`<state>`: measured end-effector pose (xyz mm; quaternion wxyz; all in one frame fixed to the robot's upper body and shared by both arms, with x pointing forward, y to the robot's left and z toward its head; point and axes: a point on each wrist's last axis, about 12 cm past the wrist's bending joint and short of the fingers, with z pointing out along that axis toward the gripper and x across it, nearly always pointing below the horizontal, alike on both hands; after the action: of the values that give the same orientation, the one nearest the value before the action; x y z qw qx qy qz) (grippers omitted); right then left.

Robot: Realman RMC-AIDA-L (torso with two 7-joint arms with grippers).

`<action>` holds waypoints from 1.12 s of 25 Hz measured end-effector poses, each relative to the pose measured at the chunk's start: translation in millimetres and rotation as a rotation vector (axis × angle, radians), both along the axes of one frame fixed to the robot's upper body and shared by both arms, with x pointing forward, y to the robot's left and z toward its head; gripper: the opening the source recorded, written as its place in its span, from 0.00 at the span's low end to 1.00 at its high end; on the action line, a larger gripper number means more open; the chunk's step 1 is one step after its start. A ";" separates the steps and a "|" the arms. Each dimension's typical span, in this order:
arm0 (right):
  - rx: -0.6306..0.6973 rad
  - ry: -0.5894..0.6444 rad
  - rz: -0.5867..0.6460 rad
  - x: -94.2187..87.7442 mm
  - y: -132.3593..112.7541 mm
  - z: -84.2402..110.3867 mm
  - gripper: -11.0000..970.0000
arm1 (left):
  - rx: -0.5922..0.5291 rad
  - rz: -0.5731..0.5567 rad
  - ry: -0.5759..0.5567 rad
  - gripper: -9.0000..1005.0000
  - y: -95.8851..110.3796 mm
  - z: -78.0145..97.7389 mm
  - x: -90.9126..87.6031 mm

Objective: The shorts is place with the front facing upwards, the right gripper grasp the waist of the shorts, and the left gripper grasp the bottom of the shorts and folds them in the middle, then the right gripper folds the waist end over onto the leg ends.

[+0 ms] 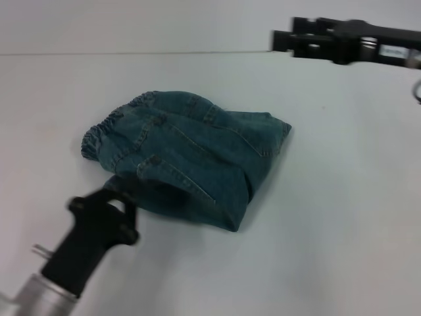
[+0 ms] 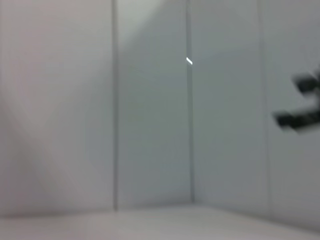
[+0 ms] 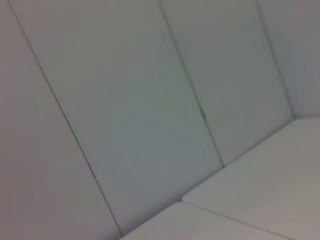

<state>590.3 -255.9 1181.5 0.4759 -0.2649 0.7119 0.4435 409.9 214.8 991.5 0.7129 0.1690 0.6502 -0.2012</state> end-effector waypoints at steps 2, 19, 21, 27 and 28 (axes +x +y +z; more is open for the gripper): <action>0.003 -0.033 -0.021 -12.4 -16.0 -8.7 0.98 | -0.083 0.038 -0.028 0.01 11.5 6.8 -1.2; -0.200 -0.086 0.151 -74.8 -38.0 -59.2 0.98 | -0.138 -0.435 0.298 0.44 79.8 64.0 62.9; -0.200 -0.088 0.153 -74.0 -37.2 -58.7 0.98 | -0.132 -0.444 0.301 0.48 78.8 65.1 64.5; -0.203 -0.088 0.162 -73.4 -35.4 -58.5 0.98 | -0.122 -0.446 0.303 0.60 79.7 67.4 67.2; -0.205 -0.087 0.166 -73.3 -34.6 -58.3 0.98 | -0.122 -0.446 0.304 0.62 80.1 67.8 67.5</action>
<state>517.1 -290.5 1123.1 0.4386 -0.3890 0.7076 0.3944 477.4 294.9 1059.3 0.5540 0.2326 0.6833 -0.4148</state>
